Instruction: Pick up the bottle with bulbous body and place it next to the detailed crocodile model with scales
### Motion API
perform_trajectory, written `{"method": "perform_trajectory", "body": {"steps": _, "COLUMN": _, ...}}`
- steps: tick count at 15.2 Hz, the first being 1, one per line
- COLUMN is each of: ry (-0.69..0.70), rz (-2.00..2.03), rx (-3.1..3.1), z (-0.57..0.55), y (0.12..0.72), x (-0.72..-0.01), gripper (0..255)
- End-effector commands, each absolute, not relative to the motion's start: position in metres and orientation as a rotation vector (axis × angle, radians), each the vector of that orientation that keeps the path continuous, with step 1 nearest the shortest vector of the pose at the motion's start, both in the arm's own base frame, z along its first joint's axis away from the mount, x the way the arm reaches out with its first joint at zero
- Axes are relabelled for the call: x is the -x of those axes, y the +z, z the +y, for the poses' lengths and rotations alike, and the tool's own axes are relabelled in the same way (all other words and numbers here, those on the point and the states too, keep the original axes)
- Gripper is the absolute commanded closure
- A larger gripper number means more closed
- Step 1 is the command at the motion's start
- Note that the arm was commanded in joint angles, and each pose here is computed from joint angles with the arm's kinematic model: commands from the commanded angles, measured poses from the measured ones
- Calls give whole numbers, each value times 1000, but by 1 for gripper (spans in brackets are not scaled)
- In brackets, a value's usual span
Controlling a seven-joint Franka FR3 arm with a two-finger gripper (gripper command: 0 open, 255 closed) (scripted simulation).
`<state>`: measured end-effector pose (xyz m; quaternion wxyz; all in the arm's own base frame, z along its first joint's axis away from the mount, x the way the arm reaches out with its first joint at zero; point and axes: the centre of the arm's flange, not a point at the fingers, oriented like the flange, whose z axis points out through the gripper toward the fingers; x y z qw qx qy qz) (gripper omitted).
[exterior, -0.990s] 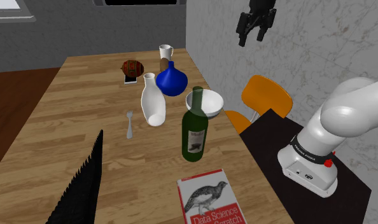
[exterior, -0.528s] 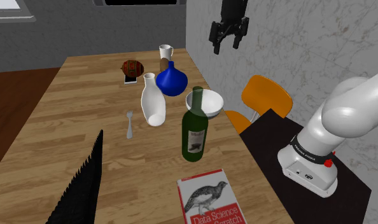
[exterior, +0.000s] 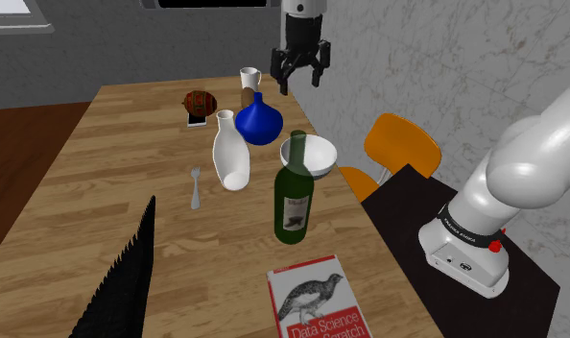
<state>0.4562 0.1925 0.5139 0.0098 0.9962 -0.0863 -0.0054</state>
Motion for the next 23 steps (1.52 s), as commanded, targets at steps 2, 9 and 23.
{"method": "perform_trajectory", "body": {"steps": 2, "ry": -24, "rz": -278, "rx": -3114, "z": 225, "y": 505, "x": -479, "gripper": 0}}
{"method": "perform_trajectory", "body": {"steps": 9, "ry": -40, "rz": -291, "rx": -3120, "z": 298, "y": 480, "x": -529, "gripper": 0}}
{"method": "perform_trajectory", "body": {"steps": 23, "ry": -52, "rz": -300, "rx": -3124, "z": 352, "y": 421, "x": -565, "gripper": 0}}
